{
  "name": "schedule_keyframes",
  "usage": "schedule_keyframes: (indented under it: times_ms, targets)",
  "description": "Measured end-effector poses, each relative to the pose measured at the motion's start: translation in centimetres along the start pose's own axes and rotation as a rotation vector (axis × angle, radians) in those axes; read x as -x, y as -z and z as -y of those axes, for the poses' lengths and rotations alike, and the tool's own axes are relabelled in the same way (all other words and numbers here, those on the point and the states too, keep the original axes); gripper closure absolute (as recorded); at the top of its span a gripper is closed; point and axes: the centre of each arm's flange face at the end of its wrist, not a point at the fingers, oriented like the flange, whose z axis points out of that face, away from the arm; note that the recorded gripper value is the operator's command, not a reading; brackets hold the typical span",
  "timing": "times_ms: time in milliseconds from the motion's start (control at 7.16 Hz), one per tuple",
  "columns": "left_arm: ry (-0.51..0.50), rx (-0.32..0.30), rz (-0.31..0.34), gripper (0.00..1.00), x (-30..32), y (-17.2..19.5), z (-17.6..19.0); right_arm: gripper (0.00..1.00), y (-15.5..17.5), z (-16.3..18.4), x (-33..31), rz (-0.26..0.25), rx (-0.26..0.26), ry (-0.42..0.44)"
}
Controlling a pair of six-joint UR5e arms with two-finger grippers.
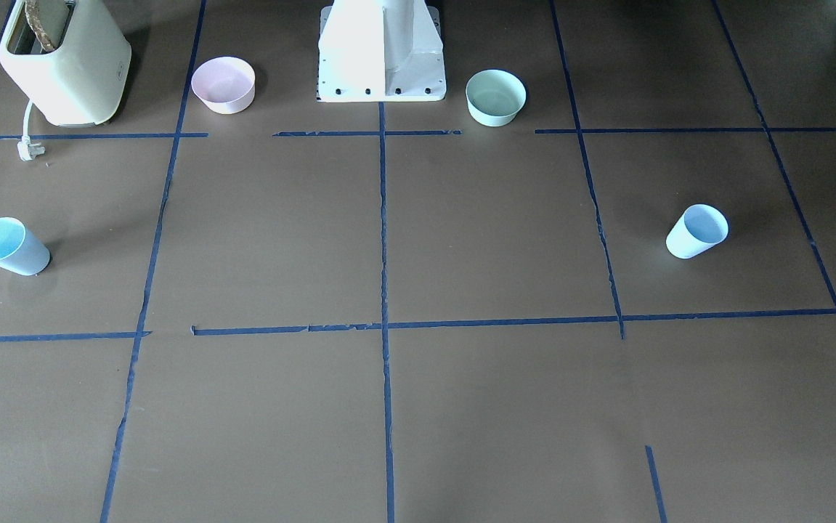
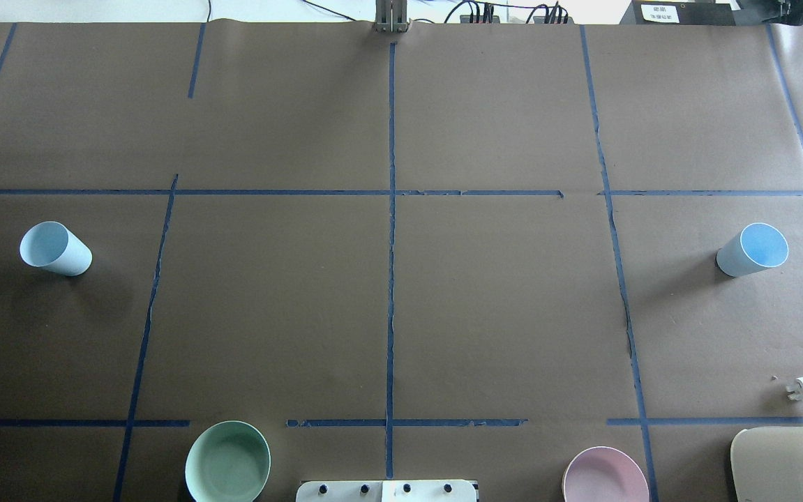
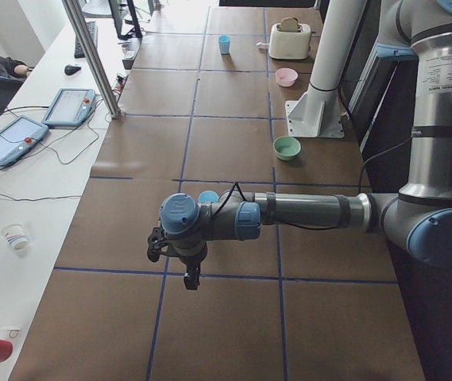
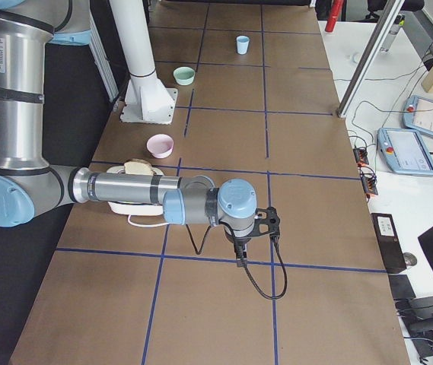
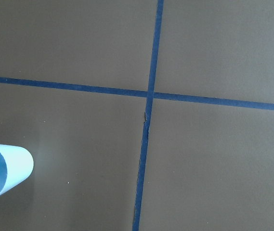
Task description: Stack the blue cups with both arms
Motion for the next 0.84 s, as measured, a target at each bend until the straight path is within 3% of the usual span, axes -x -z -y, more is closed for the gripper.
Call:
schedule_keyframes:
  times_ms: [419, 699, 838]
  targets:
    - [0.102, -0.062, -0.077, 0.00, -8.2, -1.9, 0.6, 0.00, 1.2, 0.3, 1.3, -0.003, -0.023, 0.027]
    - [0.158, -0.049, -0.133, 0.00, -14.2, -5.4, 0.0, 0.00, 1.1, 0.2, 1.1, -0.003, -0.021, 0.023]
    - [0.174, -0.038, -0.129, 0.00, -16.8, -7.5, -0.5, 0.00, 1.0, 0.1, 1.1, -0.003, -0.020, 0.021]
